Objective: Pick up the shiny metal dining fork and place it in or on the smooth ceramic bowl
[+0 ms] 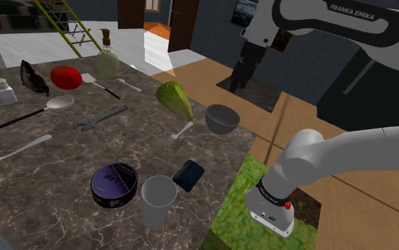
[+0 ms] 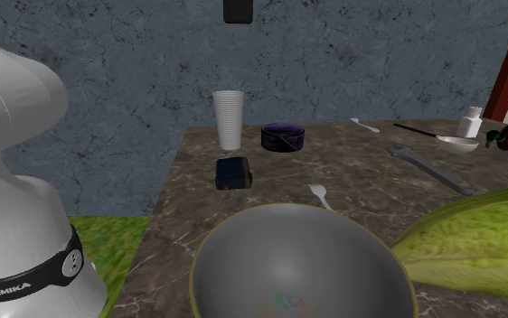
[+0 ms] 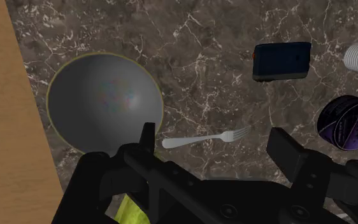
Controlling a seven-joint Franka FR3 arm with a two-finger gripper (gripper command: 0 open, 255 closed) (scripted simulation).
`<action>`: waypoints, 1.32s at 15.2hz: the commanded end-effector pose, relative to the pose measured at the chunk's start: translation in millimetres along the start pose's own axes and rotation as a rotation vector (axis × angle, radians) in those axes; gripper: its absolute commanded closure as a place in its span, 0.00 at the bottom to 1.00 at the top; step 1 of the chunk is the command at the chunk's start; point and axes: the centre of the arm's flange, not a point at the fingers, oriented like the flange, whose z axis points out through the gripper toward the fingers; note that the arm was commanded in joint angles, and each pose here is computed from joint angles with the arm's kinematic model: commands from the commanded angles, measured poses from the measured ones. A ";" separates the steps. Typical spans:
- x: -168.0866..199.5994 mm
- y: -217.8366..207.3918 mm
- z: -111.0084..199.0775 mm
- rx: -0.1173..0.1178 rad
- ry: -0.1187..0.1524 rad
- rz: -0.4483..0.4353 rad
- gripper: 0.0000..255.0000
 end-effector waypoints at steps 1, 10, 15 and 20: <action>0.0 0.0 0.0 0.000 0.000 0.000 0.00; 33.0 -68.3 97.0 -0.074 0.084 0.577 0.00; 69.2 -91.1 150.9 -0.115 0.131 0.898 0.00; 112.8 -98.7 203.6 -0.156 0.178 1.218 0.00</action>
